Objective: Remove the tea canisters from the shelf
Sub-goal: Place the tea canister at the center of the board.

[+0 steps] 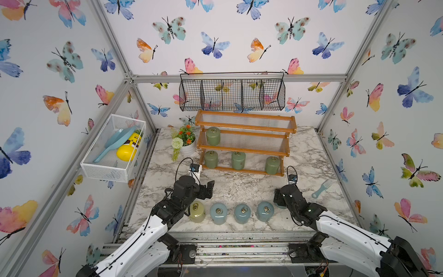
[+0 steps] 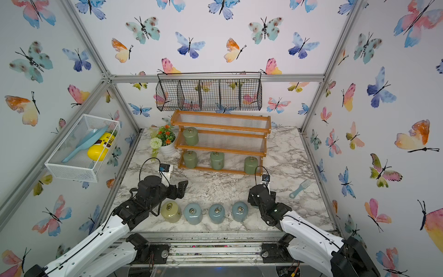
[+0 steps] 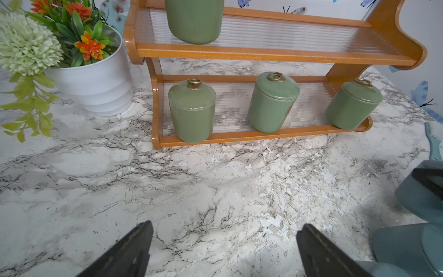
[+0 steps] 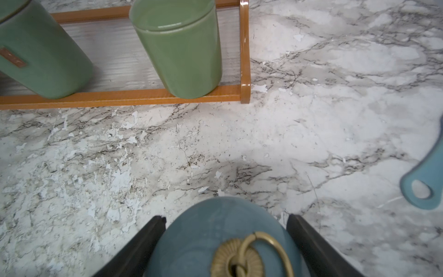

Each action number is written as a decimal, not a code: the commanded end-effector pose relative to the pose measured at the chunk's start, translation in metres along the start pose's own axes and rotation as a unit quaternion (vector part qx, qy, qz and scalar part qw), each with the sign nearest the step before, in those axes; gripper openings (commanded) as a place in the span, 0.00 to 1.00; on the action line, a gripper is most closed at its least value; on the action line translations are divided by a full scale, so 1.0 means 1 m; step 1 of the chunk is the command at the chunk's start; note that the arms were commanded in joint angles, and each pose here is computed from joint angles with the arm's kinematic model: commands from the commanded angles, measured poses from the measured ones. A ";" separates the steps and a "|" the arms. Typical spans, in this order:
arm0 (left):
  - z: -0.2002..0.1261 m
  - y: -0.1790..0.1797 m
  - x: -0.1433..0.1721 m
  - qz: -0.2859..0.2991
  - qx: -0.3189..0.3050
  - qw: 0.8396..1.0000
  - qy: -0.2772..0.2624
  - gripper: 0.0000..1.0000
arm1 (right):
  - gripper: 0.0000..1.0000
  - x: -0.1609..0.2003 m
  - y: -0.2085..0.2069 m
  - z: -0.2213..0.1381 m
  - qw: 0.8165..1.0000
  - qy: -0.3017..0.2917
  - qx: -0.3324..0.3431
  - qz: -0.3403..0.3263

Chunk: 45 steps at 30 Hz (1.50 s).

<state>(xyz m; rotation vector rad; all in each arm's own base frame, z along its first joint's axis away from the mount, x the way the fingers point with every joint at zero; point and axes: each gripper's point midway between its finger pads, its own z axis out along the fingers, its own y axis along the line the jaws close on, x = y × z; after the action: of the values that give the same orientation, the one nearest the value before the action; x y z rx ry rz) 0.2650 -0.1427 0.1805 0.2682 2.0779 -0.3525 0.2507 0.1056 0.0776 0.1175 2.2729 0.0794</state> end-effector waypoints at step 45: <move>0.004 0.002 0.005 -0.005 0.010 1.000 0.001 0.98 | 0.87 0.017 -0.006 -0.021 0.998 0.029 0.035 0.042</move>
<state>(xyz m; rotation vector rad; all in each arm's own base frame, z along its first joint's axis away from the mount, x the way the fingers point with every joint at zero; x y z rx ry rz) 0.2661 -0.1400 0.1716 0.2619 2.0959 -0.3598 0.2298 0.1075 0.0724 0.2072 2.3082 0.0622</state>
